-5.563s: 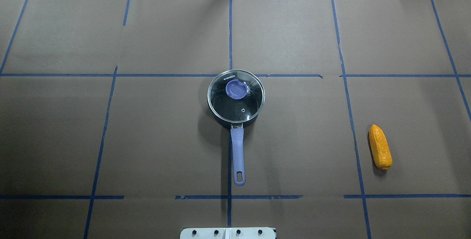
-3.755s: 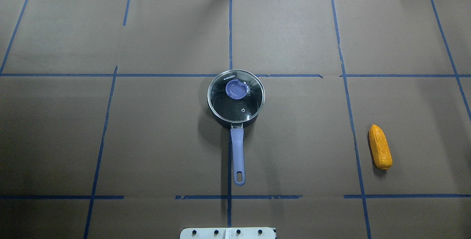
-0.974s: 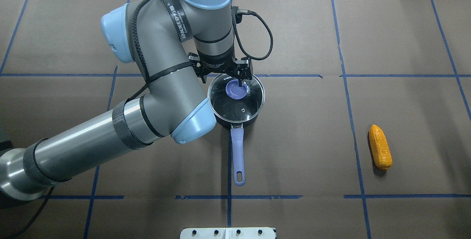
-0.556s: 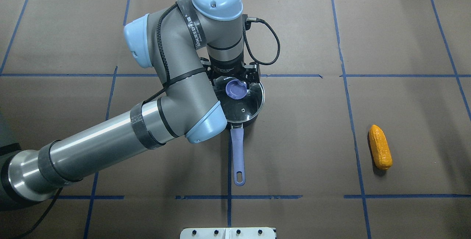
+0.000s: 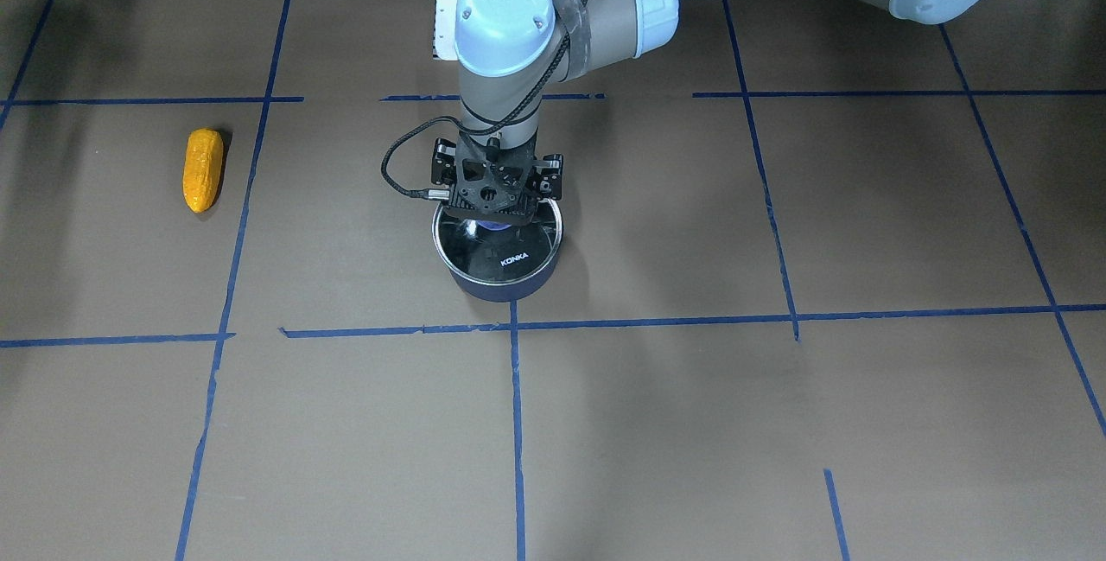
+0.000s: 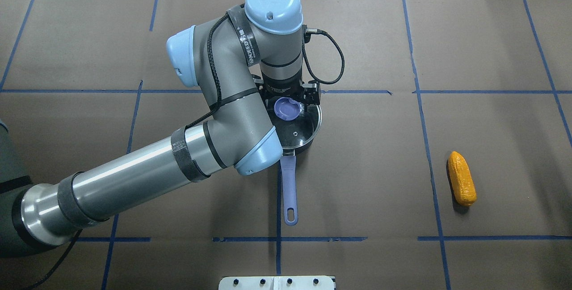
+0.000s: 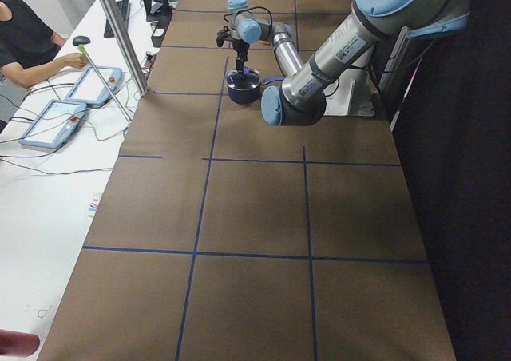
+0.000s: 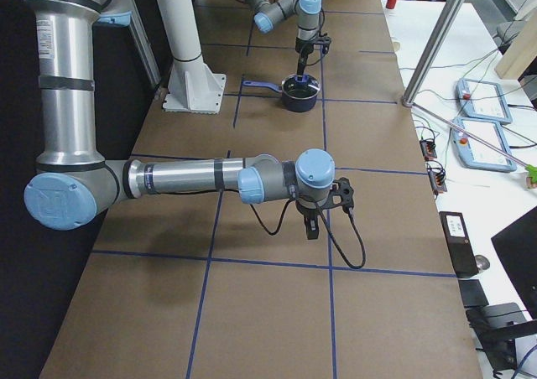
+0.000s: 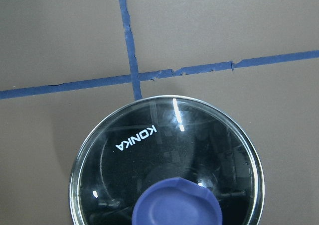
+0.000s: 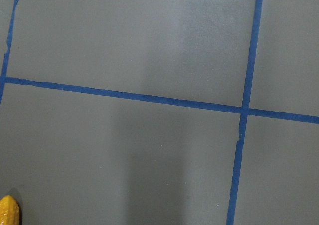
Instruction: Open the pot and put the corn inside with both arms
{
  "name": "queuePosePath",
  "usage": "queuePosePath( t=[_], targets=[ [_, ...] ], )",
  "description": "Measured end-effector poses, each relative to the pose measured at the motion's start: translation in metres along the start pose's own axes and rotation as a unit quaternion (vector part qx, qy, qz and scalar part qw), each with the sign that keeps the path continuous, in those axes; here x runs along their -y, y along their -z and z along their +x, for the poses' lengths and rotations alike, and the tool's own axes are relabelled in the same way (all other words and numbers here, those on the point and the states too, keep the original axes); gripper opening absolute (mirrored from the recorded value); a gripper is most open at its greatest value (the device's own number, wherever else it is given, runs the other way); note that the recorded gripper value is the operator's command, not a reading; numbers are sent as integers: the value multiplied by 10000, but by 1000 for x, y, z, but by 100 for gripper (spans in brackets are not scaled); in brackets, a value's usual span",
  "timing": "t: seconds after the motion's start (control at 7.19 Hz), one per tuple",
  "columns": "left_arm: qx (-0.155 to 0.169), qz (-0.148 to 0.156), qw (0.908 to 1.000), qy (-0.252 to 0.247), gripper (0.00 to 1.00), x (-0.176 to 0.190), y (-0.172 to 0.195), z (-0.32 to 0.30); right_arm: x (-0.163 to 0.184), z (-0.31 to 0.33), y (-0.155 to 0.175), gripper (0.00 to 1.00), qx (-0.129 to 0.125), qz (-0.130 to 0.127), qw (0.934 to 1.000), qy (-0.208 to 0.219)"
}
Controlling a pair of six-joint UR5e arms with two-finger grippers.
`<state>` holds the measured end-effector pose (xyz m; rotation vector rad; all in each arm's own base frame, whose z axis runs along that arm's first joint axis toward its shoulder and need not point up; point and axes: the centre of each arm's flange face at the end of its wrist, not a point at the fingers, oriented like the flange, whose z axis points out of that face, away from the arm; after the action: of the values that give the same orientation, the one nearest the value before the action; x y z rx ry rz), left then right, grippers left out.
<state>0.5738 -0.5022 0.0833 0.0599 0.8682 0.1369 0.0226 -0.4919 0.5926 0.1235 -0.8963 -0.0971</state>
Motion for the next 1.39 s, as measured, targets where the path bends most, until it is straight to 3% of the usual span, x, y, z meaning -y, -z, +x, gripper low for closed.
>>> queuePosePath(
  t=[0.56,1.11,1.39],
  targets=[
    [10,19,10000,-29,97,-3,-22,4,0,0,0,100,0,1,10000,3],
    [17,20,10000,11,17,-6,-24,6,1,0,0,100,0,4,10000,6],
    [-47,52,10000,-8,13,-9,-12,8,1,-1,1,100,1,12,10000,11]
  ],
)
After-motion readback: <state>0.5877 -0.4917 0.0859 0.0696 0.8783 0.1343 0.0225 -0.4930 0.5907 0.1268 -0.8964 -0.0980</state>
